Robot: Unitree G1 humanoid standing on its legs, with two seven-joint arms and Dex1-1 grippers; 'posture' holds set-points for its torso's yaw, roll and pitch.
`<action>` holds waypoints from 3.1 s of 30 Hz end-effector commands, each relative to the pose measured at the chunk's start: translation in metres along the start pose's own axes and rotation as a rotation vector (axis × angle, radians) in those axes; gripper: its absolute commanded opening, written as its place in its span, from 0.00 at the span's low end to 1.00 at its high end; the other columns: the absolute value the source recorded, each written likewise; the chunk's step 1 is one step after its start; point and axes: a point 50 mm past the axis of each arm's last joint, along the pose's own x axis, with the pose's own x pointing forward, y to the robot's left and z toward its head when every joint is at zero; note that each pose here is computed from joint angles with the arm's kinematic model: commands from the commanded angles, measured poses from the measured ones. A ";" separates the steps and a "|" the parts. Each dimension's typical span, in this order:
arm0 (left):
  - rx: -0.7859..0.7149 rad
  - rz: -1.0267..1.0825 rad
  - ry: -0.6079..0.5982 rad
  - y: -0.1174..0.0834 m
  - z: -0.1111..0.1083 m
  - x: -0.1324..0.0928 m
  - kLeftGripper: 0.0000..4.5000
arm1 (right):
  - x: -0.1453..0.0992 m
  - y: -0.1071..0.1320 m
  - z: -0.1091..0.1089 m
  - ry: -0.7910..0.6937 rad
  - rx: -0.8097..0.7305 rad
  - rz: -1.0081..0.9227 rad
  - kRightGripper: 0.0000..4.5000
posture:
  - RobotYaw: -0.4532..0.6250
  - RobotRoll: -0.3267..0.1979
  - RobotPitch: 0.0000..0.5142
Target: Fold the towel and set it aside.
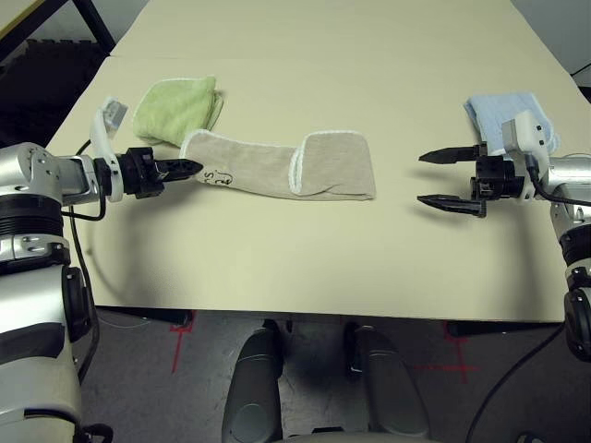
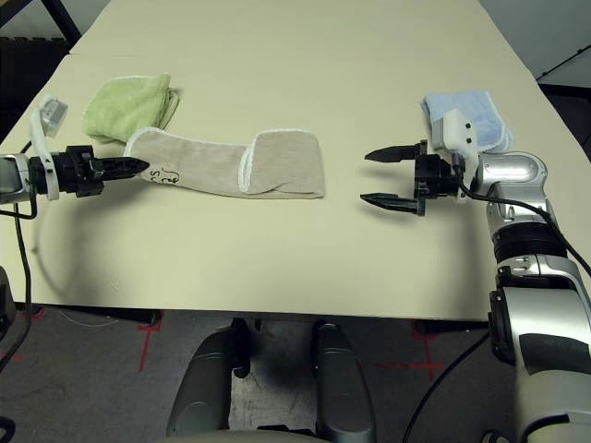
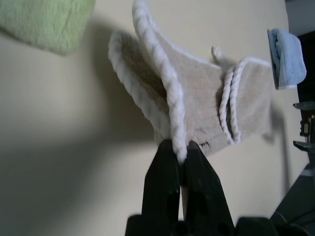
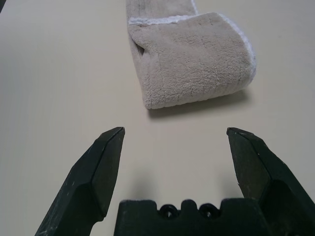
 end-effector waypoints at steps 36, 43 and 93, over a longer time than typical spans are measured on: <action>0.264 -0.457 0.212 -0.137 -0.010 0.118 0.01 | 0.004 0.000 -0.001 -0.003 0.003 -0.007 1.00 | 0.39 0.62 0.37; 0.298 -0.393 0.244 -0.133 -0.026 0.142 0.01 | 0.005 0.000 -0.001 0.003 0.001 -0.008 1.00 | 0.39 0.62 0.36; 0.710 -0.417 -0.091 -0.122 -0.008 0.089 0.99 | 0.009 -0.012 0.014 -0.133 0.053 -0.101 1.00 | 0.38 0.62 0.37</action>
